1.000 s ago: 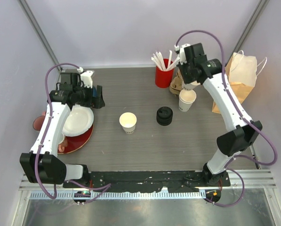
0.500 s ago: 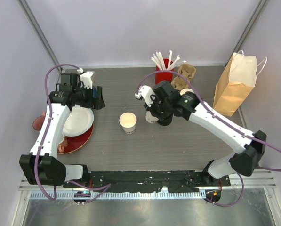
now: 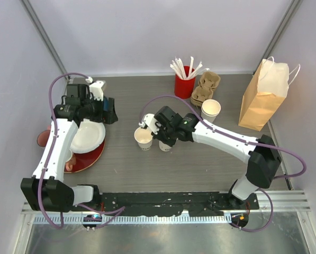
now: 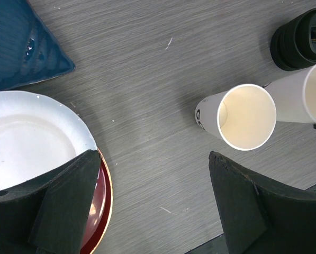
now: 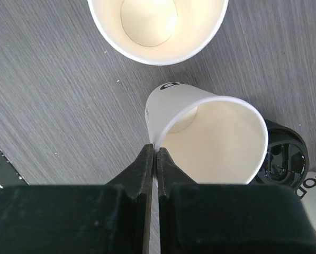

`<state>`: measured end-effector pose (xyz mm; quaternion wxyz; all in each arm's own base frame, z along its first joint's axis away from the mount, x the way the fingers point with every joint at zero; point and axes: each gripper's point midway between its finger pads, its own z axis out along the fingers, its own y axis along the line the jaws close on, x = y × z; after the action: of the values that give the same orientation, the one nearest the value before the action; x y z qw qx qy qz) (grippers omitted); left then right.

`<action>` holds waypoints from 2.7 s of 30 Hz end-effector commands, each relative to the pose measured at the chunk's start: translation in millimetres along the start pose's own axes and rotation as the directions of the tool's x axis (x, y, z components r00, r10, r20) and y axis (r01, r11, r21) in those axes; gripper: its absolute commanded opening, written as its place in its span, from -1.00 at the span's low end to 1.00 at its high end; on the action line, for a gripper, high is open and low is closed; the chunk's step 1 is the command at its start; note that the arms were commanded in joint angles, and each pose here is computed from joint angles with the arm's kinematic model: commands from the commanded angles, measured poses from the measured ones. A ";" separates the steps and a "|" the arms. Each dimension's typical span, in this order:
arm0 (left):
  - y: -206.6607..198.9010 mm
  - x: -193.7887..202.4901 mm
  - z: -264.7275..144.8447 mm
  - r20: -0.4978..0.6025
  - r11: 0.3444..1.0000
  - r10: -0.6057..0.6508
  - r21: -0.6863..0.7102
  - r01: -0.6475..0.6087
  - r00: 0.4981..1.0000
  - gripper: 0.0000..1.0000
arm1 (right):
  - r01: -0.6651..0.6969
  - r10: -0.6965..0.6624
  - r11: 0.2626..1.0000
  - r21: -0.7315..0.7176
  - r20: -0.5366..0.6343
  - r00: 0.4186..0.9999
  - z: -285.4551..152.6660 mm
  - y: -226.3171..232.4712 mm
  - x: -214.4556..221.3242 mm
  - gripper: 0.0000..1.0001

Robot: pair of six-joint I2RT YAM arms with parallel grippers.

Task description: Pack the takeout coffee

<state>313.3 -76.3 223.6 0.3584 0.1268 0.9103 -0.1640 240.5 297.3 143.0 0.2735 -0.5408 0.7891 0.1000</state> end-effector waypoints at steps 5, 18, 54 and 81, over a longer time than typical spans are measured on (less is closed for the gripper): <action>-3.7 -2.9 -8.1 0.030 1.000 0.021 0.008 -0.021 0.999 0.77 | 0.015 -0.013 0.999 0.045 -0.036 0.999 14.8 -1.4 6.8 -0.98; -2.7 -1.0 -7.8 0.027 1.000 0.025 0.004 -0.025 0.999 0.77 | 0.002 -0.005 0.999 0.045 0.049 0.999 -4.6 -2.8 -21.3 -0.22; 4.1 3.9 3.5 -0.018 1.000 0.007 -0.009 -0.007 1.000 0.77 | -0.576 0.598 0.724 0.378 0.071 0.798 24.6 -147.3 21.4 -0.10; 6.1 3.7 6.7 -0.028 1.000 0.006 -0.011 -0.006 1.000 0.77 | -0.478 0.548 0.768 0.426 -0.050 0.835 30.1 -128.8 37.0 -0.31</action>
<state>314.3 -73.6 209.1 0.3384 0.1228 0.9195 -0.1580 361.2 227.3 84.3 0.2386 -0.2310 0.9430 -0.0211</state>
